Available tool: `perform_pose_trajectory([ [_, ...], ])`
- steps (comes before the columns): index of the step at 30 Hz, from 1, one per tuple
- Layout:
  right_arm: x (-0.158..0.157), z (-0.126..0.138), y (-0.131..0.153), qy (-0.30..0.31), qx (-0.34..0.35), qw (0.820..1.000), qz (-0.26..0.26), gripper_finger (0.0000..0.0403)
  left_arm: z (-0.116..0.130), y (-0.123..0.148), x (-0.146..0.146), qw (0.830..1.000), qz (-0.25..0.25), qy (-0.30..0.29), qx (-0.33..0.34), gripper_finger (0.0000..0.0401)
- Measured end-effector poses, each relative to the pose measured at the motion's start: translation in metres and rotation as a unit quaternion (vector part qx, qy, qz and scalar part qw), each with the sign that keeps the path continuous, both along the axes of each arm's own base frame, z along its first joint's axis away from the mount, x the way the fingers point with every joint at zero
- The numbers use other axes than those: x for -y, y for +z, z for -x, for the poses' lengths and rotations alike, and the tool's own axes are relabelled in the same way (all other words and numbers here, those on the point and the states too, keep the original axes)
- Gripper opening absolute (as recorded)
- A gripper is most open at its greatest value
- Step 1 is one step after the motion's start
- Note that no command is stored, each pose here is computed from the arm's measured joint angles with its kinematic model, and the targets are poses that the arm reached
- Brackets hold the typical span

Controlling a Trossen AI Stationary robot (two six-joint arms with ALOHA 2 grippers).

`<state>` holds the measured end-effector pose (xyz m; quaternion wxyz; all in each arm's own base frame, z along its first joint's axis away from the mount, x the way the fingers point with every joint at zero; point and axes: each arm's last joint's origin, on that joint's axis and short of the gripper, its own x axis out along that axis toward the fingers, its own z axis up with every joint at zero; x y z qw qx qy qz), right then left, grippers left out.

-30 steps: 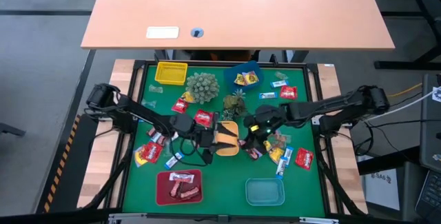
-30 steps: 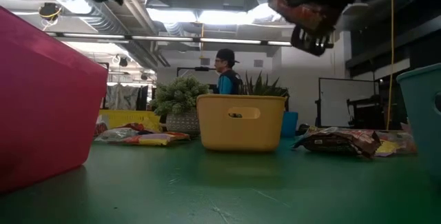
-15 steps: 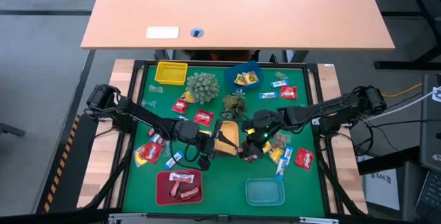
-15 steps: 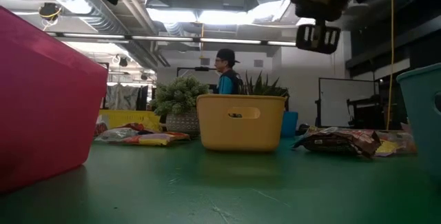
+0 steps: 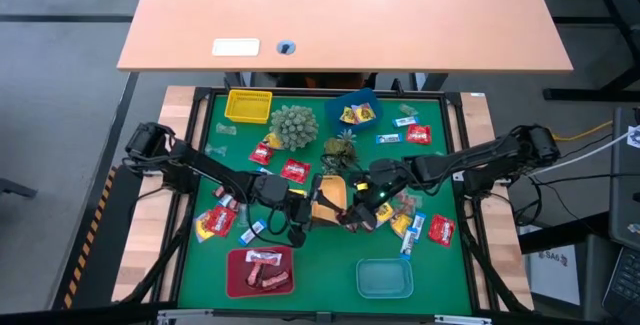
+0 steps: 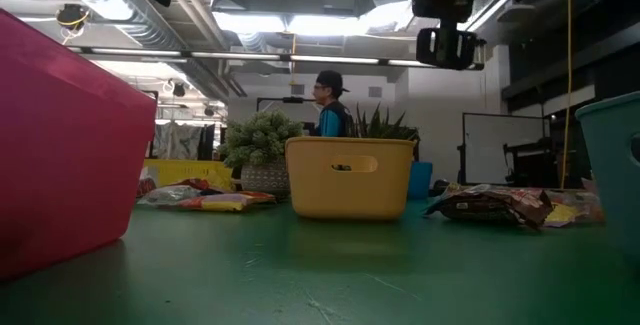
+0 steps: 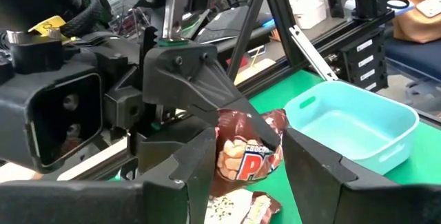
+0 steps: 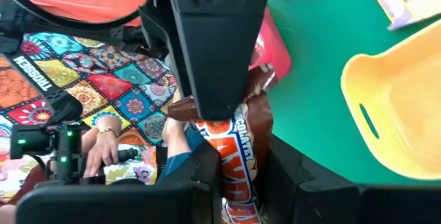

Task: Sort candy
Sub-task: Put the brown chocolate bar into the red bin

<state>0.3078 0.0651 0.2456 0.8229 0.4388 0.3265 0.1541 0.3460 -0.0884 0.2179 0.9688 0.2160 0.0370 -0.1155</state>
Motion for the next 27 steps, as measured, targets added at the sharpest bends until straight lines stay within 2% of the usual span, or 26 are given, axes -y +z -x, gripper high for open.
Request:
perform_pose_trajectory([
  [20,-0.0005,-0.0024,0.0006,0.001,0.013,1.0,-0.003,0.0072,0.0001,-0.0057,-0.0017,0.999,-0.005,-0.017,-0.028,0.0155],
  [27,-0.0003,-0.0034,0.002,-0.016,0.012,1.0,-0.016,0.0072,0.0001,-0.0058,-0.0017,0.999,-0.033,-0.022,-0.022,0.0155],
])
